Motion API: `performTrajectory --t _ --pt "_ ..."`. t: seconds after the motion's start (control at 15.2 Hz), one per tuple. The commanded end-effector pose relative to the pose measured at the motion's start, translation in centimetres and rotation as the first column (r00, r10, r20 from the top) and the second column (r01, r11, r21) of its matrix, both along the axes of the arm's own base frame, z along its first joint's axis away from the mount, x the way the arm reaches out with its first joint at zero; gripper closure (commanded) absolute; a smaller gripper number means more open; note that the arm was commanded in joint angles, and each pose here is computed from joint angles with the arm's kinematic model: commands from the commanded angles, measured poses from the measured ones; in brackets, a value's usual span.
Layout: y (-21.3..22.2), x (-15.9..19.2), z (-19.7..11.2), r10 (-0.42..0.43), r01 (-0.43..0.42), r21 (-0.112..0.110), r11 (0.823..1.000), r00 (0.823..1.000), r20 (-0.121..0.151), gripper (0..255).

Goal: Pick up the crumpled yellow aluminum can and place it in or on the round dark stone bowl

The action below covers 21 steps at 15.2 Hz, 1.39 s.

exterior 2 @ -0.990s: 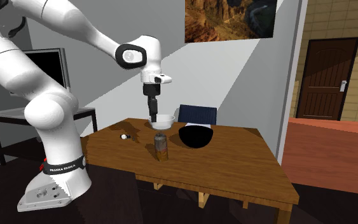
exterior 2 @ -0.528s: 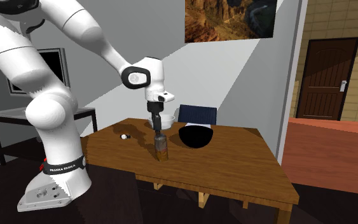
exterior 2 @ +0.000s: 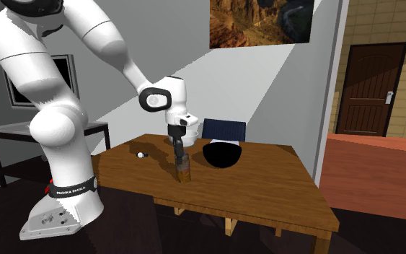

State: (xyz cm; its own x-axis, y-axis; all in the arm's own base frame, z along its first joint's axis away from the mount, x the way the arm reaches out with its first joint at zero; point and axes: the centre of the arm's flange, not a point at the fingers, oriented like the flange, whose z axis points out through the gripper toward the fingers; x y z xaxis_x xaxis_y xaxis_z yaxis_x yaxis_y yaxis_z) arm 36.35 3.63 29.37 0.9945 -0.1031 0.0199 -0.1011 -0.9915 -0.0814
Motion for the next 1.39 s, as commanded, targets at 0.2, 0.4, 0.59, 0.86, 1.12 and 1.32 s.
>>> performTrajectory --t 0.2,0.4,0.59,0.86,1.12,1.32 --pt "0.0 0.0 -0.2 0.000 0.000 0.000 1.000 1.000 0.001 0" --pt "0.0 0.0 -0.2 0.000 0.000 0.000 1.000 1.000 0.001 255" --pt "0.0 0.0 -0.2 0.000 0.000 0.000 1.000 1.000 0.001 255" --pt "-0.1 0.0 -0.2 0.000 0.000 0.000 1.000 1.000 0.001 255" --pt "0.0 0.0 0.9 0.000 0.000 0.000 1.000 1.000 0.001 255" --pt "0.0 0.0 2.5 0.000 0.000 0.000 1.000 1.000 0.001 255"
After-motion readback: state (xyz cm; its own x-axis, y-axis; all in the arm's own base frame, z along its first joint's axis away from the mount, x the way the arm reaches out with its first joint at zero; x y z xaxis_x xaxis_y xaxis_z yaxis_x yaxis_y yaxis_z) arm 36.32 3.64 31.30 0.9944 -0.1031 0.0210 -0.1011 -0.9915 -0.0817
